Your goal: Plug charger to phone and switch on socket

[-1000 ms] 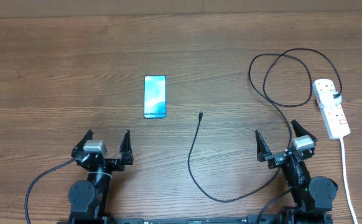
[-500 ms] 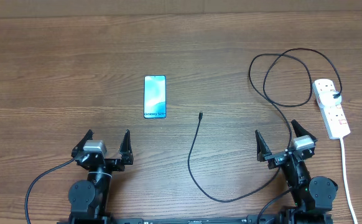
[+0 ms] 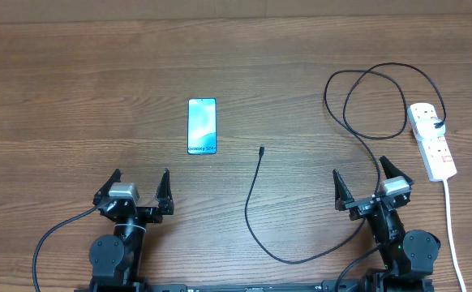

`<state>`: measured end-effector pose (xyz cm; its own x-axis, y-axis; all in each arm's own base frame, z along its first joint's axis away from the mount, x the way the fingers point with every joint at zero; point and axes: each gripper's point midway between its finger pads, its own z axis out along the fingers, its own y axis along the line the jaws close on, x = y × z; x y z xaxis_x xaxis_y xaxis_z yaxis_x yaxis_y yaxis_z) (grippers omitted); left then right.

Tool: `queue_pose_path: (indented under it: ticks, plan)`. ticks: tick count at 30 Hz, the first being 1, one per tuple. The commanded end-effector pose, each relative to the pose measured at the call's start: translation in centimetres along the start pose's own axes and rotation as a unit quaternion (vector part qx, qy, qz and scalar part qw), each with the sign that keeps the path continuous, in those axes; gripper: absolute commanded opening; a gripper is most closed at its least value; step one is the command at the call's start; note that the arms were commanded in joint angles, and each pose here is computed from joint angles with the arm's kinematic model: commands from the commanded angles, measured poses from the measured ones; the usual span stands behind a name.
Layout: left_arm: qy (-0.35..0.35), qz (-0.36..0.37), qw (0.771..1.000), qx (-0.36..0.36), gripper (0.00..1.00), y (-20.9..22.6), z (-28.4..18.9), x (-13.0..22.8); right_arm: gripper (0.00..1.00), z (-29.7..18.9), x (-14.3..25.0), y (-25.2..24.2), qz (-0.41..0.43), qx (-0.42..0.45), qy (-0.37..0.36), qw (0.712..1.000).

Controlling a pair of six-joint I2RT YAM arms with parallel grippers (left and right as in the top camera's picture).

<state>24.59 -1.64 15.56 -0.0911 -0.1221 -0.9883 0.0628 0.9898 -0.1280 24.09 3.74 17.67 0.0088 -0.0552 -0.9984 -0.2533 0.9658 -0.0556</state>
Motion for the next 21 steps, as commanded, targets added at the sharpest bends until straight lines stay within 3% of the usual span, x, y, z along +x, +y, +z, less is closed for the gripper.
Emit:
queue_pose_path:
  ticks: [1, 21]
  plan:
    - [-0.003, 0.007, 1.0, -0.007, 0.99, 0.3, -0.04, -0.04, 1.0, -0.02, 0.05, 0.14, -0.002, -0.004, -0.004, 1.0]
    - [-0.003, 0.007, 1.0, -0.007, 1.0, 0.3, -0.04, -0.04, 1.0, -0.02, 0.05, 0.14, -0.002, -0.004, -0.004, 1.0]
